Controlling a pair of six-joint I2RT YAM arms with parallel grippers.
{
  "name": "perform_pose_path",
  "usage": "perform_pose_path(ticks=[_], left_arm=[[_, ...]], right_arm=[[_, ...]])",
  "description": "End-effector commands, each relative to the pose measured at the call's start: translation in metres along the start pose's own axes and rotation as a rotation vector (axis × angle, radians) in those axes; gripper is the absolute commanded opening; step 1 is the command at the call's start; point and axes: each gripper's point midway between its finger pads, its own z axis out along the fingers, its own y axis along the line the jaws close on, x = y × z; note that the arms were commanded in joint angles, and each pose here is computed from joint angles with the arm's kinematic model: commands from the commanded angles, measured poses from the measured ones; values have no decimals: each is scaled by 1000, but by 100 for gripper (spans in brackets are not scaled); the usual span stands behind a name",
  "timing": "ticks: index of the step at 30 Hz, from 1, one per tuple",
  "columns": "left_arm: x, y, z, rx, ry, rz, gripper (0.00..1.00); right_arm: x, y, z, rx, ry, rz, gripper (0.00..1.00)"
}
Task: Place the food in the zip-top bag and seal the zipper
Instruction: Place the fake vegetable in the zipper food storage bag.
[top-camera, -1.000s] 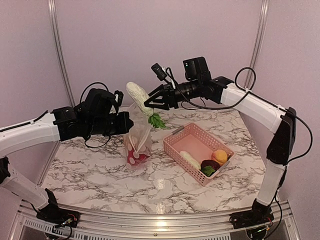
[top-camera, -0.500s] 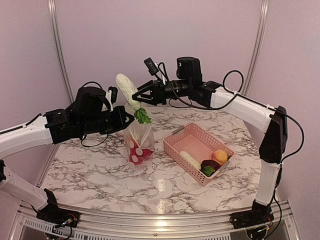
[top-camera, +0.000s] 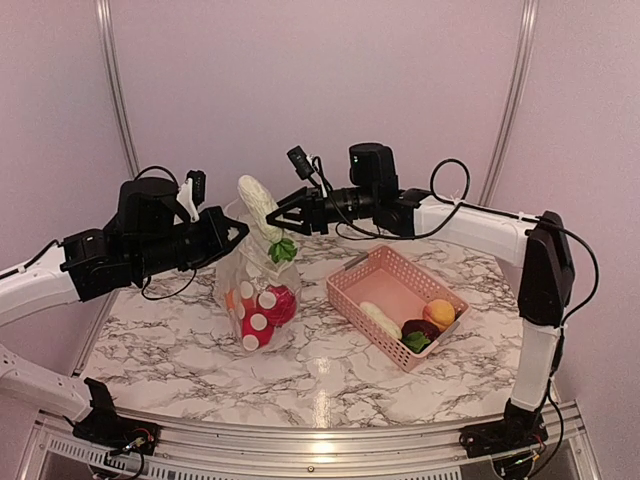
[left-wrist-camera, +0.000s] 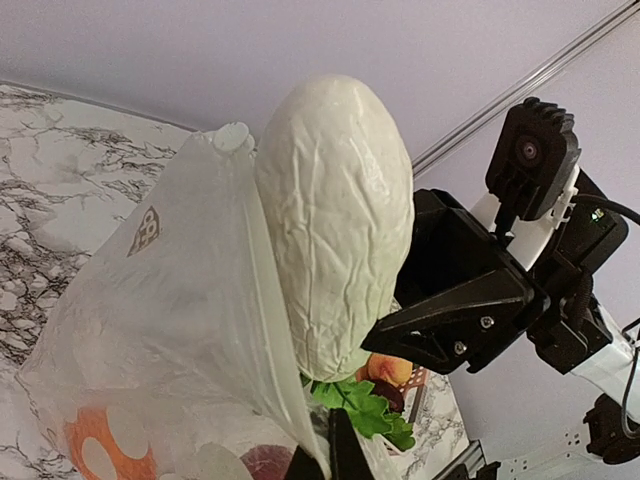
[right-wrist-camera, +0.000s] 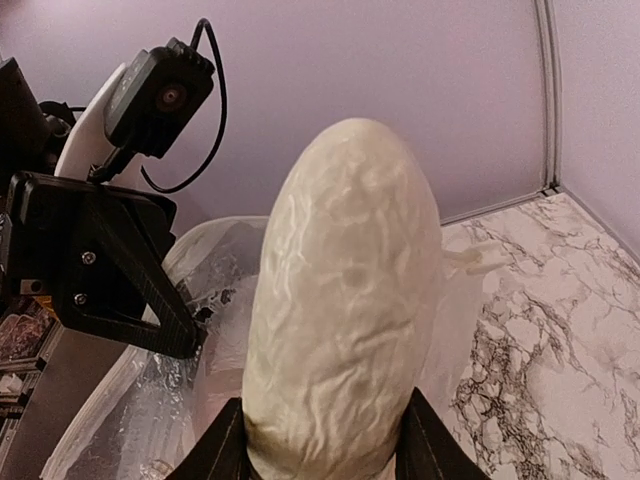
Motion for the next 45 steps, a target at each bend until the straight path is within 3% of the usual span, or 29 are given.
perform_pose_path(ticks=[1,7,16,25,29,37,40,45], left_arm=[[-12,4,-7,-6,-73,-21,0],[-6,17,-1,-55,-76,5,0],[5,37,15,-144,-64,59,0],[-2,50,11,-188,-122,70,0],[-1,40,12,-134,-116,88,0],[28,39,35,-94,-8,80,0],[27,38,37,-84,-21,67,0],[22,46,32,-122,-52,54,0]], right_arm=[[-5,-4,-4,87,-13,-16,34],[15,-2,-1,165,58,26,35],[48,21,12,180,173,70,26],[80,6,5,284,215,207,12],[77,-3,8,317,193,262,12],[42,-18,27,316,101,308,25],[46,-19,33,302,101,343,32],[56,-14,35,267,121,347,58]])
